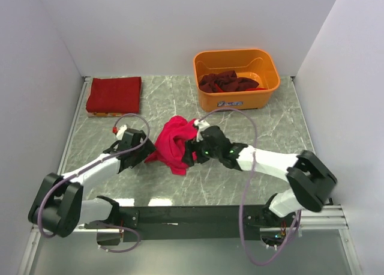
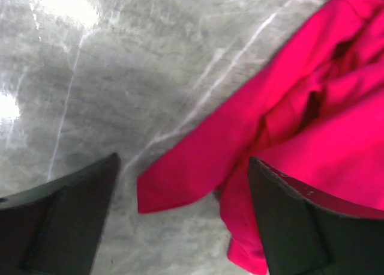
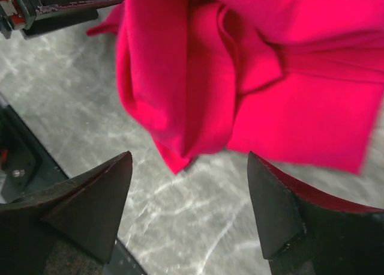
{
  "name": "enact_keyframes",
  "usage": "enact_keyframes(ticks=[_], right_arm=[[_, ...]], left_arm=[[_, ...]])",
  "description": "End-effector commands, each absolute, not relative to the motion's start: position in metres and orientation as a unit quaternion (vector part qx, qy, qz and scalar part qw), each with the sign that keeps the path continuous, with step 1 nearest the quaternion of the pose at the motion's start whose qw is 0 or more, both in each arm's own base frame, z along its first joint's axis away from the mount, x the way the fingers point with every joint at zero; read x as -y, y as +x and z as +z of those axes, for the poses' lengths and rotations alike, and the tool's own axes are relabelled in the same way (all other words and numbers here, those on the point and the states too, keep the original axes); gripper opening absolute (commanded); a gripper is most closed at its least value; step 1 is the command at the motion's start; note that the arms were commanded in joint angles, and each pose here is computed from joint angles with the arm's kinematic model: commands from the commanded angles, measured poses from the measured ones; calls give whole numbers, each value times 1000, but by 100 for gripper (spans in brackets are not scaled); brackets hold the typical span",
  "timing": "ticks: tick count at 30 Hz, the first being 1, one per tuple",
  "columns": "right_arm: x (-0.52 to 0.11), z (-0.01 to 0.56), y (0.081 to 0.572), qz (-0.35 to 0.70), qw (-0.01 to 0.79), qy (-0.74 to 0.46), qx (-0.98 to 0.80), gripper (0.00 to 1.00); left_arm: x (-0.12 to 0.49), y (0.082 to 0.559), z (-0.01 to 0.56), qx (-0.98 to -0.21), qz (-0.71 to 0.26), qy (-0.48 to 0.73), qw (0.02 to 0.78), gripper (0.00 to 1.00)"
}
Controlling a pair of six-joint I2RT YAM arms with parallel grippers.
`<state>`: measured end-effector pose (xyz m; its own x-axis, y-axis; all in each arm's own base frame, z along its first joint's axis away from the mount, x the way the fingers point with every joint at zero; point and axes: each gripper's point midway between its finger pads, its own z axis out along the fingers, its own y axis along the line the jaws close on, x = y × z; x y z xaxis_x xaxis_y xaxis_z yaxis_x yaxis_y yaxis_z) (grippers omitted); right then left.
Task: Fold and stack the t-shirts
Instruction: Flatten the tshirt out
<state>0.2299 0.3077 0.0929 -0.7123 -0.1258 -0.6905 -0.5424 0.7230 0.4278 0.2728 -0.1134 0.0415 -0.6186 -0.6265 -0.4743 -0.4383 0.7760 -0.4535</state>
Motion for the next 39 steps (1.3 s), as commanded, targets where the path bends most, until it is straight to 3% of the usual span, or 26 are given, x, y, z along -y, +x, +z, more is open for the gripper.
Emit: enact_keyframes(ticks=[1,6,8,10,11,12,13,16,24,32,34,39], right_arm=[[-338,108,244,331,353,-215,-848,81],[-360,103,245,339,344,-225,-846,75],[-366,100,244,343,340,-225,-846,68],[-368,95,245,342,336,-217,-850,50],[-368,93,245,343,333,-216,-851,34],[-368,94,245,346,334,-212,-851,11],[-369,94,243,351,335,-209,-849,6],[-364,103,246,346,351,-203,-846,0],[-308,148,265,268,459,-146,-835,0],[-206,186,283,95,545,-47,-832,0],[-172,195,290,40,564,-5,-825,0],[-130,248,303,33,606,54,-793,0]], left_arm=[[122,289,45,-881,-168,-293,331,93],[126,289,27,-891,-164,-288,309,84],[130,290,24,-893,-170,-283,306,70],[135,288,19,-897,-177,-277,294,60],[136,289,18,-898,-179,-275,293,49],[136,289,17,-899,-179,-275,291,43],[135,289,16,-899,-173,-277,291,27],[128,290,14,-902,-150,-282,292,1],[101,296,50,-875,-115,-306,358,1],[71,289,101,-826,-100,-348,432,1],[60,292,127,-798,-100,-369,467,1],[46,303,206,-733,-120,-393,542,1]])
